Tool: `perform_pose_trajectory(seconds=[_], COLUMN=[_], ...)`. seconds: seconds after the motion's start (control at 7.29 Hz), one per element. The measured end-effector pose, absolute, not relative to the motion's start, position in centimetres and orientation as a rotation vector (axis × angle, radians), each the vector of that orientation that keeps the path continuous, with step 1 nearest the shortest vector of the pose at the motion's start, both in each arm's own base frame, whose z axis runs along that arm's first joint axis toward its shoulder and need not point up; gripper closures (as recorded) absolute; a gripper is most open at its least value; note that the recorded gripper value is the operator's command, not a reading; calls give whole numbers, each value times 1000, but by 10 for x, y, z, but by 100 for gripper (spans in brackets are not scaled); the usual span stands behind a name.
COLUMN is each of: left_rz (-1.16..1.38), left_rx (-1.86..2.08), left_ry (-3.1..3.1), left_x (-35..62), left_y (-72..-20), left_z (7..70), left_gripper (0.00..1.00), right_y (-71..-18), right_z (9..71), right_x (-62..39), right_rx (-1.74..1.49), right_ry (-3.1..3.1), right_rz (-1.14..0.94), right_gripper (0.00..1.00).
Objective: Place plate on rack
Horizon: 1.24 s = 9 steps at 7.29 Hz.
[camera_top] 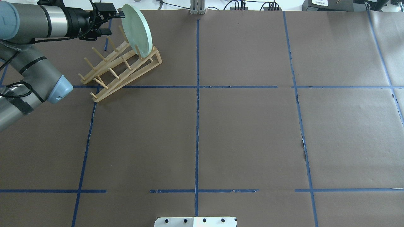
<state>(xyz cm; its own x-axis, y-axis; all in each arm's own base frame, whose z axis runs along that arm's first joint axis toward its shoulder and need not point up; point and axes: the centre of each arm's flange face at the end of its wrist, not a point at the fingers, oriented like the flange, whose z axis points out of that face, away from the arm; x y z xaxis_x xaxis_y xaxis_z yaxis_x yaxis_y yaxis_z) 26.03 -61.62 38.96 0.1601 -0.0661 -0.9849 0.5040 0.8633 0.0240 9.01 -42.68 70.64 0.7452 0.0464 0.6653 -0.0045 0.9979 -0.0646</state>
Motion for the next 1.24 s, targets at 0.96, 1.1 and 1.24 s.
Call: perform_pose_trajectory(seconds=[0.96,1.1,1.24], left_rz=[34,45,35], left_rx=[415,365,287], left_ry=[720,674,668], left_x=[-40,-86,-108], left_y=[-554,-545,-534], left_z=[606,605,604], left_gripper=[0,0,0], right_y=[-427,-427,-427], right_z=[706,706,706], right_x=[90,90,90], right_rx=[-60,-60,-60], right_ry=[-730,-730,-730], right_rz=[28,28,28], right_gripper=[0,0,0])
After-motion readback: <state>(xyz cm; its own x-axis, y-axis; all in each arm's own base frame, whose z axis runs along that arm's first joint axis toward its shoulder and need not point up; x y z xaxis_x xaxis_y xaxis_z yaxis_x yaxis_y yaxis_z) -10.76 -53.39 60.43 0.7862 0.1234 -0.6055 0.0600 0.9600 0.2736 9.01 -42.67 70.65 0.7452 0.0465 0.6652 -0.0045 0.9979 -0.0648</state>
